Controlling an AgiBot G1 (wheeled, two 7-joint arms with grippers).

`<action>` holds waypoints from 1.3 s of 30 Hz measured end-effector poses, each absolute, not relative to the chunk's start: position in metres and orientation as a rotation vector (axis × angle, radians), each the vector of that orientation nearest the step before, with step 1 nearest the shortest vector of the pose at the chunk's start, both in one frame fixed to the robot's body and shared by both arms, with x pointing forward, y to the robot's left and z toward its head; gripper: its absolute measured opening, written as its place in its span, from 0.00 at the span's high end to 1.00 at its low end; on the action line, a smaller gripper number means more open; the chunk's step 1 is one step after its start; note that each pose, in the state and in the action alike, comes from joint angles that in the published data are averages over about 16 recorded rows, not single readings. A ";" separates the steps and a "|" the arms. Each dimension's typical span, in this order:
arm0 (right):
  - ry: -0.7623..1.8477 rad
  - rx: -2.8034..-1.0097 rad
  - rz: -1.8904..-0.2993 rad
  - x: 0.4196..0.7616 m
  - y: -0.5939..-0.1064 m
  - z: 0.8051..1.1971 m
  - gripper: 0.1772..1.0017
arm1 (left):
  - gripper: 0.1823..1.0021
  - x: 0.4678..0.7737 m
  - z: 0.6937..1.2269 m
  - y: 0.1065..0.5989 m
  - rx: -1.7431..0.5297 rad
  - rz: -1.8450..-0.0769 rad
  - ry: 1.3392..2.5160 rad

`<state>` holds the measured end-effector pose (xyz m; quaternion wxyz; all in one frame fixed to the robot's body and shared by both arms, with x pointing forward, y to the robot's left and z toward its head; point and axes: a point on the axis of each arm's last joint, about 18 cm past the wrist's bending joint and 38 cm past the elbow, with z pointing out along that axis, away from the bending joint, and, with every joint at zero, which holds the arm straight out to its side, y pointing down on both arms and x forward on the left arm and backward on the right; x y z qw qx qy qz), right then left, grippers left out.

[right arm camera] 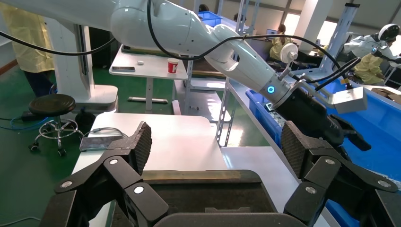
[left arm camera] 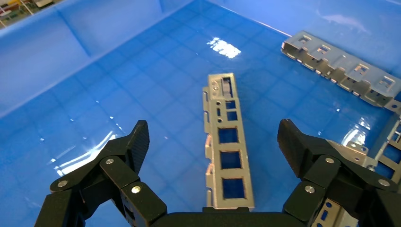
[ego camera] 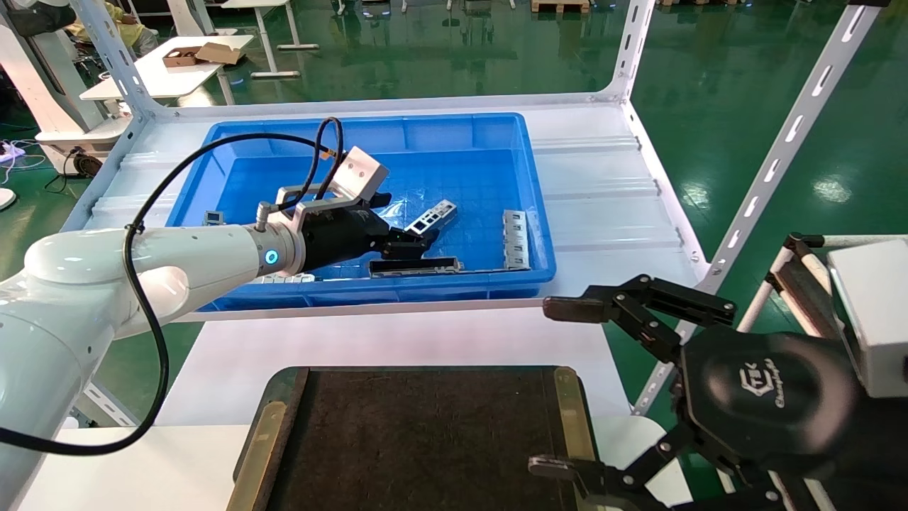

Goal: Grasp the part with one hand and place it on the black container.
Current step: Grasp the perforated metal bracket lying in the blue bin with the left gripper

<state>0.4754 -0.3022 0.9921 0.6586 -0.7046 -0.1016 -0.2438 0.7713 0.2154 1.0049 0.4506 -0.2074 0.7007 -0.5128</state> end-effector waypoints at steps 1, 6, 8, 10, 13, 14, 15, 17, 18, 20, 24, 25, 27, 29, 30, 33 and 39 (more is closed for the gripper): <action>-0.230 -1.595 -0.552 0.475 -0.302 0.992 0.02 | 0.01 0.772 1.004 0.215 -0.516 -1.267 1.733; -0.230 -1.595 -0.552 0.475 -0.302 0.992 0.06 | 0.05 0.773 0.999 0.214 -0.534 -1.269 1.736; -0.230 -1.595 -0.552 0.475 -0.302 0.992 0.08 | 0.06 0.773 0.997 0.214 -0.541 -1.270 1.736; -0.230 -1.595 -0.552 0.475 -0.302 0.992 0.10 | 0.09 0.774 0.996 0.214 -0.548 -1.270 1.737; -0.230 -1.595 -0.552 0.475 -0.302 0.992 0.15 | 0.13 0.774 0.994 0.213 -0.555 -1.270 1.738; -0.230 -1.595 -0.552 0.475 -0.302 0.992 0.17 | 0.15 0.774 0.994 0.213 -0.557 -1.269 1.738; -0.230 -1.595 -0.552 0.475 -0.302 0.992 0.19 | 0.17 0.774 0.994 0.213 -0.559 -1.269 1.739; -0.230 -1.595 -0.552 0.475 -0.302 0.992 0.23 | 0.22 0.774 0.993 0.213 -0.562 -1.269 1.740; -0.230 -1.595 -0.552 0.475 -0.302 0.992 0.26 | 0.24 0.774 0.993 0.213 -0.564 -1.269 1.740; -0.230 -1.595 -0.552 0.475 -0.302 0.992 0.31 | 0.28 0.775 0.992 0.213 -0.567 -1.269 1.742; -0.230 -1.595 -0.552 0.475 -0.302 0.992 0.41 | 0.39 0.775 0.991 0.212 -0.574 -1.270 1.743; -0.230 -1.595 -0.552 0.475 -0.302 0.992 0.44 | 0.42 0.775 0.991 0.212 -0.576 -1.271 1.743; -0.230 -1.595 -0.552 0.475 -0.302 0.992 0.50 | 0.47 0.775 0.990 0.212 -0.580 -1.271 1.744; -0.230 -1.595 -0.552 0.475 -0.302 0.992 0.55 | 0.54 0.775 0.990 0.213 -0.584 -1.272 1.744; -0.230 -1.595 -0.552 0.475 -0.302 0.992 0.58 | 0.57 0.775 0.990 0.213 -0.586 -1.272 1.744; -0.230 -1.595 -0.552 0.475 -0.302 0.992 0.67 | 0.64 0.775 0.989 0.213 -0.591 -1.273 1.744; -0.230 -1.595 -0.552 0.475 -0.302 0.992 0.81 | 0.76 0.776 0.989 0.213 -0.601 -1.278 1.741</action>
